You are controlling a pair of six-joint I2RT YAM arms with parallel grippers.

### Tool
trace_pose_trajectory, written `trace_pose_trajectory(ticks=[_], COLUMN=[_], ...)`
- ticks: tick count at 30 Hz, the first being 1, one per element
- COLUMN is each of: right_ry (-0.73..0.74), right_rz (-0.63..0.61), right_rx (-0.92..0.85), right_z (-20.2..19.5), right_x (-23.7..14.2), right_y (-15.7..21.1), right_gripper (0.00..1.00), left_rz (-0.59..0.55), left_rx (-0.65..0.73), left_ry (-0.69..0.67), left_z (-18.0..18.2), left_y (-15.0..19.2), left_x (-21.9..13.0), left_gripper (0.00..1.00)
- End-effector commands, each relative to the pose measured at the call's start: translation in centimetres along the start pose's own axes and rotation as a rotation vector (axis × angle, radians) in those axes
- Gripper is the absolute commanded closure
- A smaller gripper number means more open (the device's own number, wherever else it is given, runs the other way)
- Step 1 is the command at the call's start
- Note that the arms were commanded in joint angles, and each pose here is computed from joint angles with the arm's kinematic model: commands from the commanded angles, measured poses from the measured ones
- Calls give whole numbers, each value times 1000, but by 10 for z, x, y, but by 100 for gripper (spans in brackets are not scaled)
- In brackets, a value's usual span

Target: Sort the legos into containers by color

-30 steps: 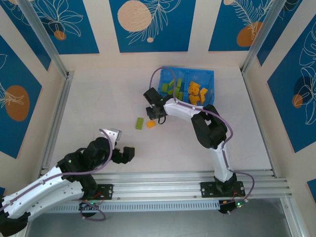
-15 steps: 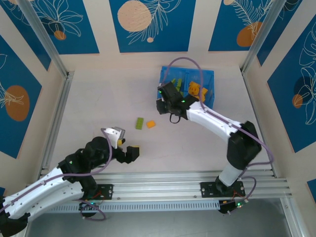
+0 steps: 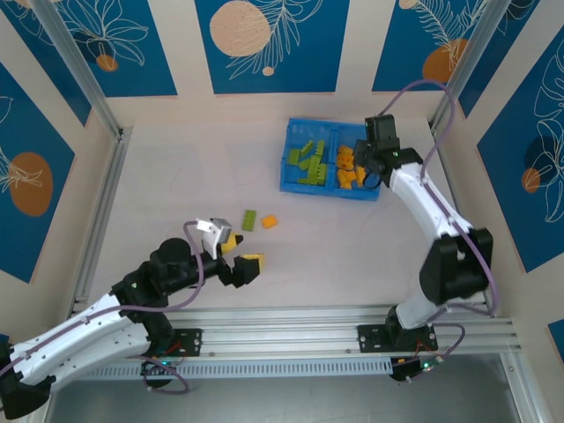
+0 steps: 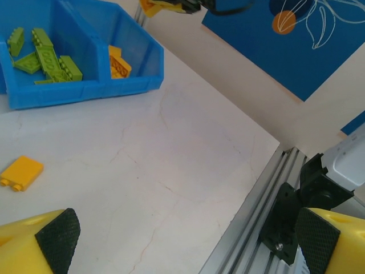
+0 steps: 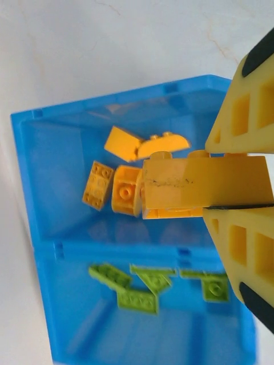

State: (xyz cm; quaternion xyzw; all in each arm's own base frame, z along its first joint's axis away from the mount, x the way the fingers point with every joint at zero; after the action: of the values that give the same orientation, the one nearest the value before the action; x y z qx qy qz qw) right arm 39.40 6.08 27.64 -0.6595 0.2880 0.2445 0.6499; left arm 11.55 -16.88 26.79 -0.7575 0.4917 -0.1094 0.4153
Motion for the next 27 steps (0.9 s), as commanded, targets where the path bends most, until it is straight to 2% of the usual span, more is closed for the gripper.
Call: trace_pose_trajectory(ticks=[1,5,9,11,13,16,19,23,27], right_ry=[14,43,47,39,26,-11,-85,-297,-514], right_rz=[60,133,185,189,180,148,103,43,16], right_rx=[36,48,64,74,82,95,113,99,17], right_z=[-3,-1,2,2,3,2,5,24,46], right_x=[35,71,84,81,73,51,18,-38,-95], right_y=[-12,-17,-14,-13,-14,-20,-23,-15,12], right_gripper=[77,77,65,57,54,52,51,47,38], left_rz=[3,40,44,29,12,0,-10,9,55], left_rx=[17,-14,-51,-109,-152,-198,-222,-213,-194], left_ry=[31,-27,-123,-269,-425,-574,-624,-691,-738], left_z=[-4,2,12,25,39,53,59,68,80], left_y=[-1,4,7,8,10,13,15,7,-9], left_x=[2,3,3,1,-1,1,9,25,47], left_gripper=[0,0,0,0,0,0,2,6,7])
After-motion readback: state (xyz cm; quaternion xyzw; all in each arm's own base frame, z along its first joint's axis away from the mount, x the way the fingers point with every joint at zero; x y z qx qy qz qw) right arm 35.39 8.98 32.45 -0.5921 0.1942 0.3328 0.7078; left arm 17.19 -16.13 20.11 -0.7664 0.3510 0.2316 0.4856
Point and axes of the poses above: each hand's point on the last joint's axis, 136 mm out from that joint toward the fingers, its own x axis out along the fingers, its own z axis along the line the jaws close on, y = z × x, the point moved 9 cm from there along -x, back along the fingers, and after that the axes turned 14 degrees about -x, right-handed, at the moved point
